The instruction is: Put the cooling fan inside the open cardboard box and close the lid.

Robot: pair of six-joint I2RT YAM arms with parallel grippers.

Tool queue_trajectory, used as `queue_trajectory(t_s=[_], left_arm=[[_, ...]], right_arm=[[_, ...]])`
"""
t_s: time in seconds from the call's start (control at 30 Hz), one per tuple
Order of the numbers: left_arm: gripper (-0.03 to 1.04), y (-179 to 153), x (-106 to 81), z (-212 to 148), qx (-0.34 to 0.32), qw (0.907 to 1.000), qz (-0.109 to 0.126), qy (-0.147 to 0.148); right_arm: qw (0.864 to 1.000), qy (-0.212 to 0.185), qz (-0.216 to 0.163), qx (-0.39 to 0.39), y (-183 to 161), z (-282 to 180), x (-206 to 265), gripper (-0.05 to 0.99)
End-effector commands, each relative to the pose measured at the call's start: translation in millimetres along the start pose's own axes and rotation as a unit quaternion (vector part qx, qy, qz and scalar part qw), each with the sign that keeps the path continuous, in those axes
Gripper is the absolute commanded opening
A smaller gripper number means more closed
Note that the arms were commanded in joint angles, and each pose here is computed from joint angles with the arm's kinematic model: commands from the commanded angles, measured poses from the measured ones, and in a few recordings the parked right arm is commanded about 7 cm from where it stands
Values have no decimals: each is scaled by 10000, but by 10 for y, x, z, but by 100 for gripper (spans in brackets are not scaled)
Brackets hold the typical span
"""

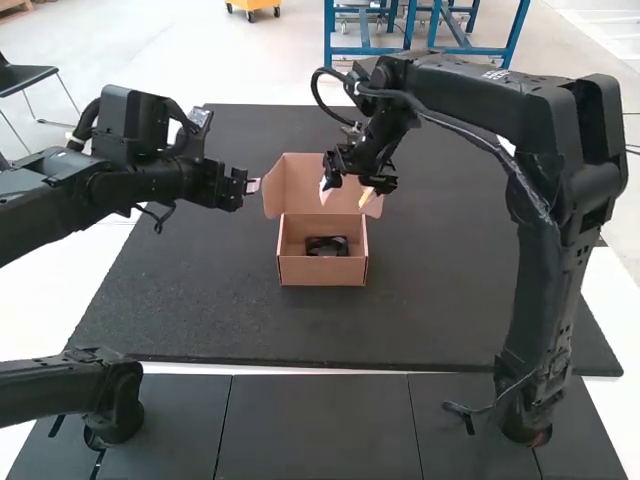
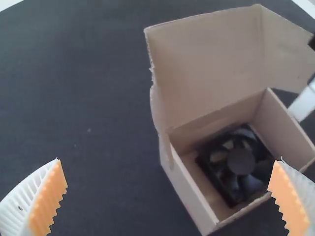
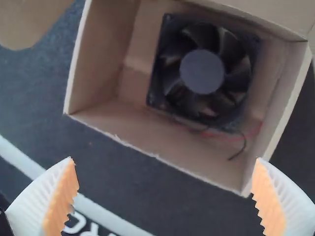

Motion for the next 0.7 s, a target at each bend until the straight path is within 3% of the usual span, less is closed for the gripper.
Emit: queue_trajectory(t_s=[0.0,0.07,0.27,0.5,0.67], left_arm=[[97,174,93,-8,-188,9993,-117,310],[97,164,118,40,-132,9990,-181,396],[97,112,178,124,-29,9975,-338,616],[97,9,290,218,-18,9942,-377,1006],[97,-101,338,307,72,9925,-362,1165]], right_arm=[[9943,-332,-714,-720,-37,-389,-13,81],[9902,-562,-889,-921,-93,-453,-75,89],[9769,-622,-1090,-1732,-193,-632,-92,90],[9575,-709,-998,-2613,-284,-734,-188,90],[9400,-818,-721,-3233,-310,-804,-390,90]])
Point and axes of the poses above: each hand's point on the last joint's axis, 136 mm out from that joint toward the fingers, its own z axis out along the fingers, its own x axis along the line the jaws close on, y = z × x, the point moved 4 cm from there along -z, back along the fingers, and after that the axes turned 2 degrees about -z, right-handed, at the moved point
